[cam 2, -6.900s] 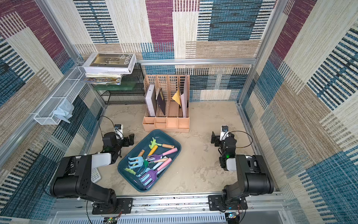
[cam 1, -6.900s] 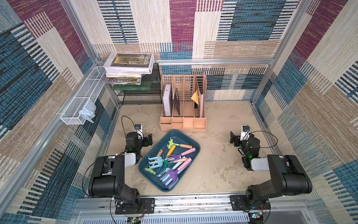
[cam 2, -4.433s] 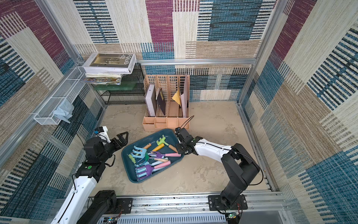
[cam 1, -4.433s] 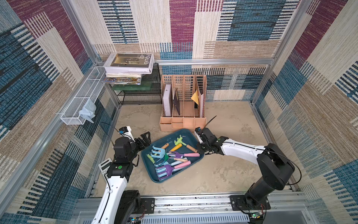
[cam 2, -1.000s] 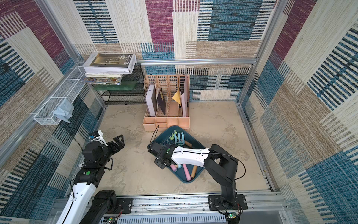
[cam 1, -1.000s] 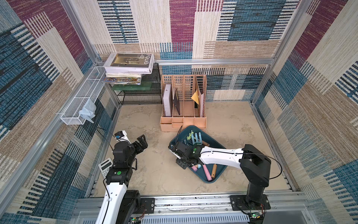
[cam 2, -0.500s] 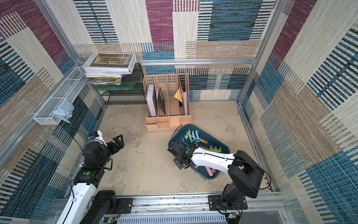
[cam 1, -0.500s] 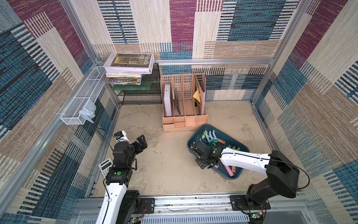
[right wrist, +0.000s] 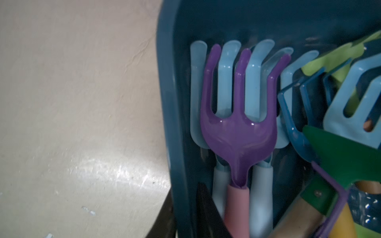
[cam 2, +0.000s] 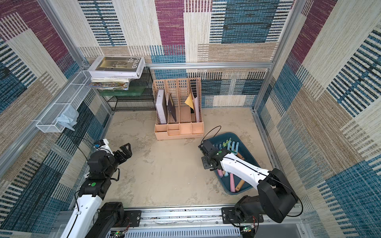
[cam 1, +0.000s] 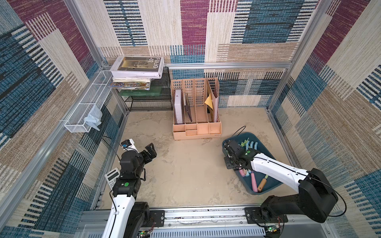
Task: Take the hand rake out of the storage box
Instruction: Move the storage box to the center of the board.
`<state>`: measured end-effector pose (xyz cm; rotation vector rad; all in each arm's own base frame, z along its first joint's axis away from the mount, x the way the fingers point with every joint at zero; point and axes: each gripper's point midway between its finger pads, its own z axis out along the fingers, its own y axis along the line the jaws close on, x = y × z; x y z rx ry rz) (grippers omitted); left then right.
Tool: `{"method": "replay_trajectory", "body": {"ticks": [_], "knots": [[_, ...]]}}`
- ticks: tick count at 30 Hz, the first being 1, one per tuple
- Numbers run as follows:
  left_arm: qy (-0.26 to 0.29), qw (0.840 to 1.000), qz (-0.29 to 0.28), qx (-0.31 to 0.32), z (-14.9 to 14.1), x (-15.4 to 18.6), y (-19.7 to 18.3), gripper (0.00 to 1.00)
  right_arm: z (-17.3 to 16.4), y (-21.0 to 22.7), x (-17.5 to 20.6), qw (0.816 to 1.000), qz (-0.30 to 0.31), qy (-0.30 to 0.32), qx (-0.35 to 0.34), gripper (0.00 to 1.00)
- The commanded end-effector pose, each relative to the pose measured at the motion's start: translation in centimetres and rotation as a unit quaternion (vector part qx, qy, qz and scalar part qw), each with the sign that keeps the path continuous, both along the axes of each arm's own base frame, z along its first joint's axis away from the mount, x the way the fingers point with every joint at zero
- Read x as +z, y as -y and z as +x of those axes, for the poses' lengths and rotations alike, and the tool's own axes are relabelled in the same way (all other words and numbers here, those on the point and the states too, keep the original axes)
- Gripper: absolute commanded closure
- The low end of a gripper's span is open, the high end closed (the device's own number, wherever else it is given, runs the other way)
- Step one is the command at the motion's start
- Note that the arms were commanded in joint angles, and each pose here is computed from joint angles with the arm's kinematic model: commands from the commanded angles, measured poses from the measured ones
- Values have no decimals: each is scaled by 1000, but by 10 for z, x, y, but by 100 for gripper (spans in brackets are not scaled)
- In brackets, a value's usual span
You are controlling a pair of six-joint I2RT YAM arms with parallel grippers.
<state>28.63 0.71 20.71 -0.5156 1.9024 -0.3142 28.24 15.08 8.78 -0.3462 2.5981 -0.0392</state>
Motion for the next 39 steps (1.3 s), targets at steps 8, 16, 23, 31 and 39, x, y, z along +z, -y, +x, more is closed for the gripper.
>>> {"method": "replay_trajectory", "body": {"ticks": [8, 16, 23, 31, 39], "knots": [[2, 1000, 7, 1, 0, 0, -1, 0, 115, 30, 16, 996, 28, 48, -75, 82], [-2, 1000, 8, 4, 2, -2, -3, 0, 116, 40, 16, 994, 64, 40, -73, 46], [-4, 1000, 9, 4, 2, -3, -3, 1, 142, 56, -2, 989, 110, 24, -100, 54], [-4, 1000, 11, 7, 1, -3, -4, 1, 197, 89, -15, 985, 89, 28, -148, 55], [-6, 1000, 15, 12, 1, -4, -6, 0, 280, 95, -15, 988, 92, 35, -119, 55]]}}
